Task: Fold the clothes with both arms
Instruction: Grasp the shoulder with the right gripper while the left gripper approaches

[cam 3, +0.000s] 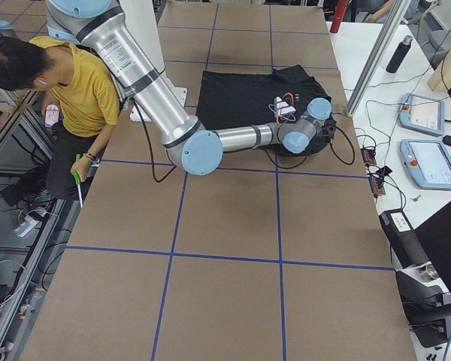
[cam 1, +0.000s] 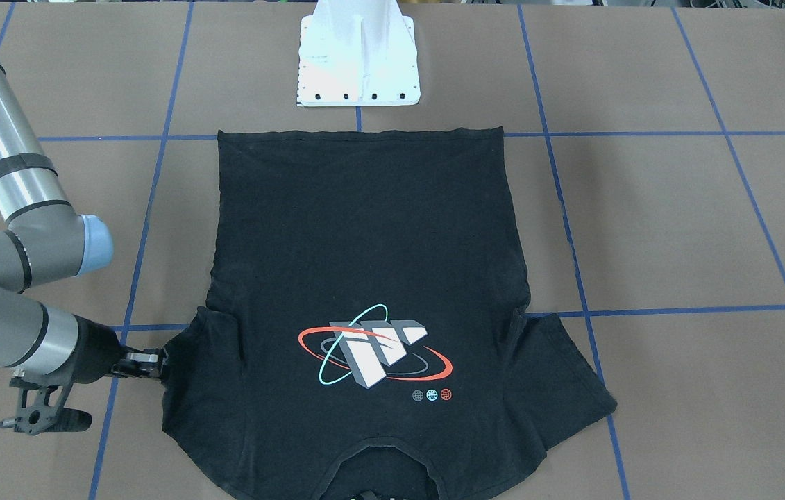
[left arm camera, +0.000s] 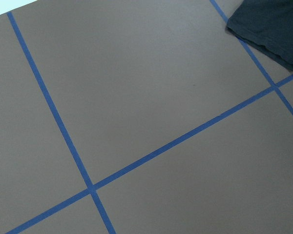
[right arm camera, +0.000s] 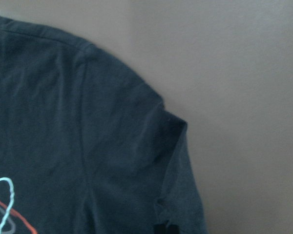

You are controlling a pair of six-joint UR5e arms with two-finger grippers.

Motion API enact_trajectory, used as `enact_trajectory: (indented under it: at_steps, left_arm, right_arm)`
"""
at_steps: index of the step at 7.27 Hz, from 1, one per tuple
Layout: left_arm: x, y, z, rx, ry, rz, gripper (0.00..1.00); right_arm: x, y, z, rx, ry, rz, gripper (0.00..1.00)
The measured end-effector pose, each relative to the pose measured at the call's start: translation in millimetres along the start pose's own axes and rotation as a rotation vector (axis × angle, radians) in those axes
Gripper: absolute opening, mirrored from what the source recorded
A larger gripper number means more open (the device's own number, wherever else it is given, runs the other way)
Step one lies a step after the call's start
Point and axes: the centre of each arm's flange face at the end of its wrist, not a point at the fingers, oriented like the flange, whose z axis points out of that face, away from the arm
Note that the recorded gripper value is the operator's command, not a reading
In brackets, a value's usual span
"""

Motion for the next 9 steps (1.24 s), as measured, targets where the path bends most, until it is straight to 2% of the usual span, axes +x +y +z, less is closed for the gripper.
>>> enact_trajectory:
  at_steps: [2,5,6,7,8,9]
  left_arm:
    - [0,0,0,0.000,0.001,0.000,1.00]
    - [1,-1,-1,0.001,0.001,0.000,1.00]
    - [1,-1,-1,0.002,0.003,-0.001,1.00]
    - [3,-8,-1,0.007,0.006,-0.023,1.00]
    - [13,-31,1,0.014,0.016,-0.069,1.00]
    - [38,-70,14,0.011,0.041,-0.093,1.00]
  right_arm:
    - [-62,15,27,0.004,-0.006,0.023,0.00]
    - [-112,3,61,0.023,0.033,0.059,0.00]
    - [-118,-2,68,0.026,0.044,0.065,0.92]
    - [-123,-3,73,0.033,0.053,0.065,1.00]
    - [-128,-2,77,0.043,0.059,0.061,1.00]
    - [-133,-1,79,0.052,0.062,0.057,1.00]
